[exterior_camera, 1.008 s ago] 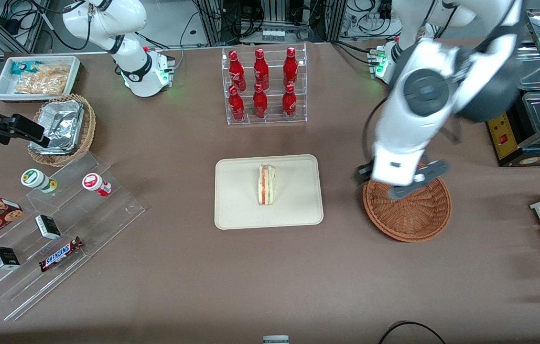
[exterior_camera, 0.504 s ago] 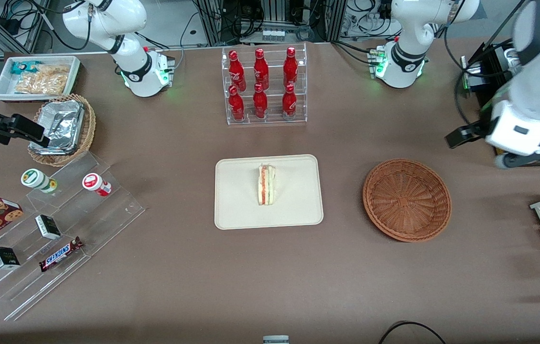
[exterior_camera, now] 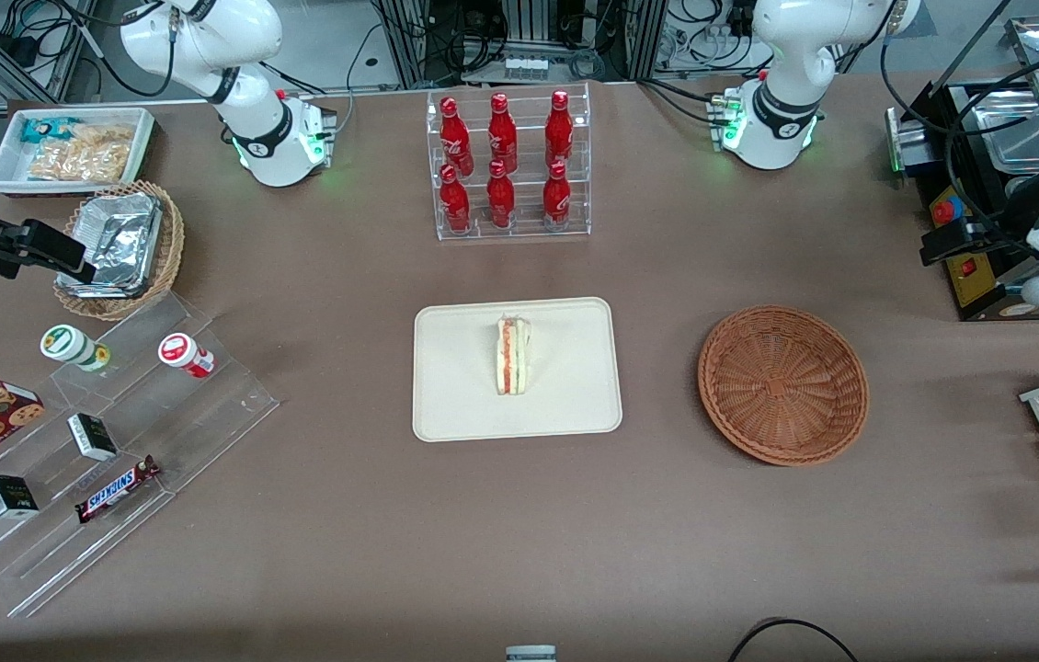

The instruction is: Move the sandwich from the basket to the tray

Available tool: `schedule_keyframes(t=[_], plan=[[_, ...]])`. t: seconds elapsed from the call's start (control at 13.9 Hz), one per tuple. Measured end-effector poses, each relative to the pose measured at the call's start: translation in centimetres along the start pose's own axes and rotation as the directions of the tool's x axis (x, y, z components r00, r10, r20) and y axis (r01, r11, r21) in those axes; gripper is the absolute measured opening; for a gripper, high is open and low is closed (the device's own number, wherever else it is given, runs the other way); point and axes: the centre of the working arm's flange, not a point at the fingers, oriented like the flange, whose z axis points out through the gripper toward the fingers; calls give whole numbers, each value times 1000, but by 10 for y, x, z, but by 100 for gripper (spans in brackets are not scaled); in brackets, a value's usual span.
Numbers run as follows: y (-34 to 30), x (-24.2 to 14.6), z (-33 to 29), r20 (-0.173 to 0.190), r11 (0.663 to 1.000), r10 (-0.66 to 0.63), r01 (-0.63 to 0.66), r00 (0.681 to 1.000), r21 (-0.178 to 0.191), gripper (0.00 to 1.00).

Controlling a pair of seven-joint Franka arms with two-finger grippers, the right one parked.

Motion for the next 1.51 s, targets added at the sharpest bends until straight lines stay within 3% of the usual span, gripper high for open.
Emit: schedule_keyframes(t=[0.43, 0.79, 1.51], plan=[[11, 2, -4, -27, 999, 38, -38, 999, -5, 100], [4, 1, -11, -46, 984, 176, -176, 983, -1, 100], [0, -32, -14, -96, 992, 128, -128, 987, 5, 100]])
